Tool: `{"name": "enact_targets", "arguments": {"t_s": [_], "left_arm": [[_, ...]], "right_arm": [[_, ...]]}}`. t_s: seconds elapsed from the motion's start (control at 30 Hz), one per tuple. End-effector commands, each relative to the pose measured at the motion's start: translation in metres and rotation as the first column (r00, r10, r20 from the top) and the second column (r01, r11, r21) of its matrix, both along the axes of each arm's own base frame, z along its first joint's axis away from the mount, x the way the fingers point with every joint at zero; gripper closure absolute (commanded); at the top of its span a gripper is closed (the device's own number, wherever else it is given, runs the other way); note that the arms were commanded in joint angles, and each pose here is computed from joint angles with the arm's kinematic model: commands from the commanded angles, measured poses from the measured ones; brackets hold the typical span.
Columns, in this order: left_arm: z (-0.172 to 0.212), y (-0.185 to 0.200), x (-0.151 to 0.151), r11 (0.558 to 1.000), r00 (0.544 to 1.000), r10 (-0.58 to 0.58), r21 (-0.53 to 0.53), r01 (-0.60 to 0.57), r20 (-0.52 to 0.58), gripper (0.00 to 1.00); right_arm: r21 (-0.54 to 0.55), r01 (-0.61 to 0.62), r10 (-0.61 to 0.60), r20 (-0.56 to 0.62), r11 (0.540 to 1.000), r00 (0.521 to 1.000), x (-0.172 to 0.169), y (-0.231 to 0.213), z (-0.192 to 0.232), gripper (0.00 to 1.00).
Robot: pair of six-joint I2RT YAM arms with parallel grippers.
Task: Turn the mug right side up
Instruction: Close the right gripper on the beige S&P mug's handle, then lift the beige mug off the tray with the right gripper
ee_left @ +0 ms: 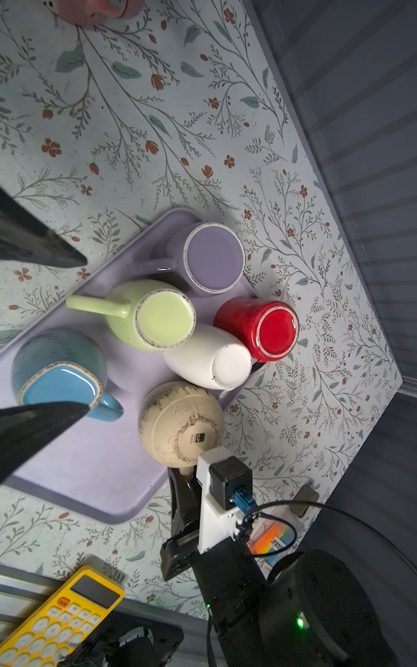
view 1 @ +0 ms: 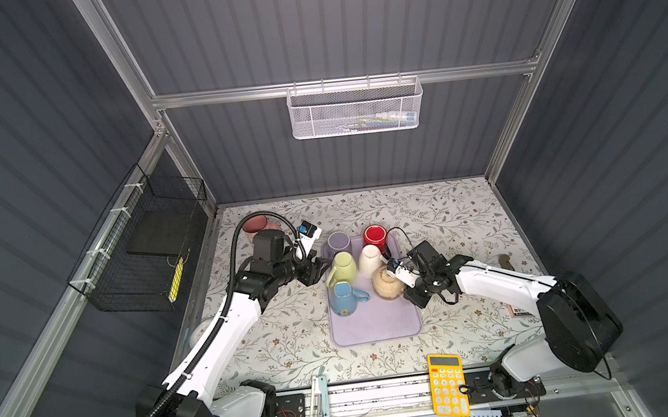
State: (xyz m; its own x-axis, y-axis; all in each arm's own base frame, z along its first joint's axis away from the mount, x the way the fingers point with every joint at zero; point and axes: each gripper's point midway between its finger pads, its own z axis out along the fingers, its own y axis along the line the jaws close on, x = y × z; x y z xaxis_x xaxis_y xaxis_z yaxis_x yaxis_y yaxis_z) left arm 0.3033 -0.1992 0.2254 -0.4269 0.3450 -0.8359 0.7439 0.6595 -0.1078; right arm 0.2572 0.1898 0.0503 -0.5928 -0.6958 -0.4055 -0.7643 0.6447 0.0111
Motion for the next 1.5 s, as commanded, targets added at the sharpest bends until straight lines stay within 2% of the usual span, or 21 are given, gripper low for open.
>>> {"name": "enact_targets", "arguments": {"t_s": [0.0,0.57,0.87,0.9,1.1,1.47], "left_arm": [[-0.001,0.0,-0.005,1.0,1.0,-0.013,0.014,0.013,0.005,0.41],[0.0,0.0,-0.005,1.0,1.0,-0.012,0.013,0.012,0.006,0.41],[-0.001,0.0,-0.003,1.0,1.0,-0.003,0.007,0.003,0.0,0.41],[0.0,-0.001,-0.002,1.0,1.0,-0.002,0.002,0.002,-0.001,0.41],[0.011,-0.007,0.001,0.999,1.0,-0.005,-0.043,0.005,0.003,0.42],[0.032,-0.017,0.006,0.989,1.0,0.001,-0.146,0.0,0.006,0.43]], "right_arm": [[0.043,0.02,-0.02,0.0,0.999,1.0,0.001,0.004,0.024,0.95],[0.235,0.09,-0.114,0.089,0.968,0.989,0.004,0.001,0.077,1.0],[0.386,0.117,-0.183,0.14,0.915,0.973,0.013,-0.003,0.114,1.0],[0.444,0.088,-0.179,0.167,0.892,0.97,0.013,0.002,0.13,1.0],[0.602,0.075,-0.242,0.201,0.795,0.949,0.02,-0.002,0.167,1.0],[0.755,0.007,-0.277,0.231,0.656,0.933,0.028,-0.002,0.21,1.0]]}}
